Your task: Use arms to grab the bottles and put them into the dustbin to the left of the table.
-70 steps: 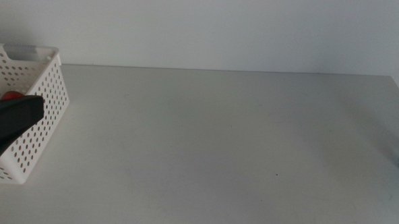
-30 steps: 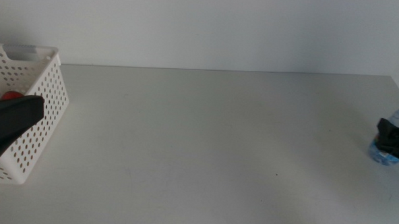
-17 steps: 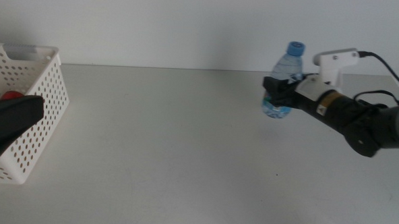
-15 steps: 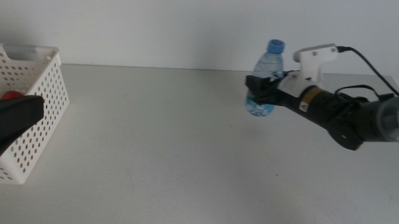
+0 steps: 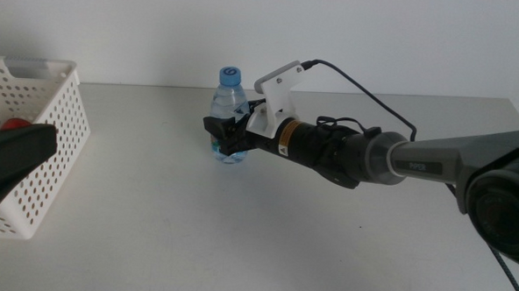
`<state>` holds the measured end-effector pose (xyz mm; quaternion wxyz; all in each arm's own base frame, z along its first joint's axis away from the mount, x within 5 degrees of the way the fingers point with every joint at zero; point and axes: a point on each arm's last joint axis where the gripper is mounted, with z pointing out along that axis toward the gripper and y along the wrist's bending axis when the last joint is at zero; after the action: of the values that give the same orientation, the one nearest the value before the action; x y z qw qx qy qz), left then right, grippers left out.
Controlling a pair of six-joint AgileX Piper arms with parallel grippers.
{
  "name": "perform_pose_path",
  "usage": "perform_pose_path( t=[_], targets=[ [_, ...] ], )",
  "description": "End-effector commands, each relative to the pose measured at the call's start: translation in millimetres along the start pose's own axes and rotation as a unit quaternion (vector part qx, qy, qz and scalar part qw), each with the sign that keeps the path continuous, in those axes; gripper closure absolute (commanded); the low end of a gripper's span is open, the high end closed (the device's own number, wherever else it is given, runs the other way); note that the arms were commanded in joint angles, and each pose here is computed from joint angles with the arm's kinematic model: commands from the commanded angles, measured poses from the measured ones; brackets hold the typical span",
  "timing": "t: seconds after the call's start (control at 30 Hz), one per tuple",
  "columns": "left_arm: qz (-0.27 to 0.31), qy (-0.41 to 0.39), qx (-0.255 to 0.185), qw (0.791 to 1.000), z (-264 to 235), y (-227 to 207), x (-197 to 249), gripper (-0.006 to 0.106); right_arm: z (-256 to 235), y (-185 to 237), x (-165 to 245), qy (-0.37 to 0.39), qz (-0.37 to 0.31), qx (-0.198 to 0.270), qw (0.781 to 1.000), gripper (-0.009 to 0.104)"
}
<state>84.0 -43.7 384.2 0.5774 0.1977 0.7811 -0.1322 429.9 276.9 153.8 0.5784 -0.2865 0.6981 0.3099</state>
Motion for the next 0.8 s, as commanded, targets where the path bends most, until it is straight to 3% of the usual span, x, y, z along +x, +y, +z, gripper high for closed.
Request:
perform_pose_path(
  t=[0.0, 0.3, 0.47, 0.63, 0.77],
  targets=[
    [-0.003, -0.046, 0.002, 0.999, -2, 0, -13, 0.010, 2, 18, -57, -0.098, -0.015, -0.033, 0.994, 0.096],
    [-0.003, -0.046, 0.002, 0.999, -2, 0, -13, 0.010, 22, 42, -42, -0.094, -0.052, -0.055, 0.993, 0.096],
    [-0.003, -0.046, 0.002, 0.999, -2, 0, -13, 0.010, 23, 41, -40, -0.085, -0.057, -0.050, 0.993, 0.085],
    [-0.003, -0.046, 0.002, 0.999, -2, 0, -13, 0.010, 22, 42, -41, -0.082, -0.040, -0.054, 0.994, 0.032],
    [-0.003, -0.046, 0.002, 0.999, -2, 0, -13, 0.010, 17, 46, -52, -0.075, -0.034, -0.064, 0.995, 0.007]
  ],
)
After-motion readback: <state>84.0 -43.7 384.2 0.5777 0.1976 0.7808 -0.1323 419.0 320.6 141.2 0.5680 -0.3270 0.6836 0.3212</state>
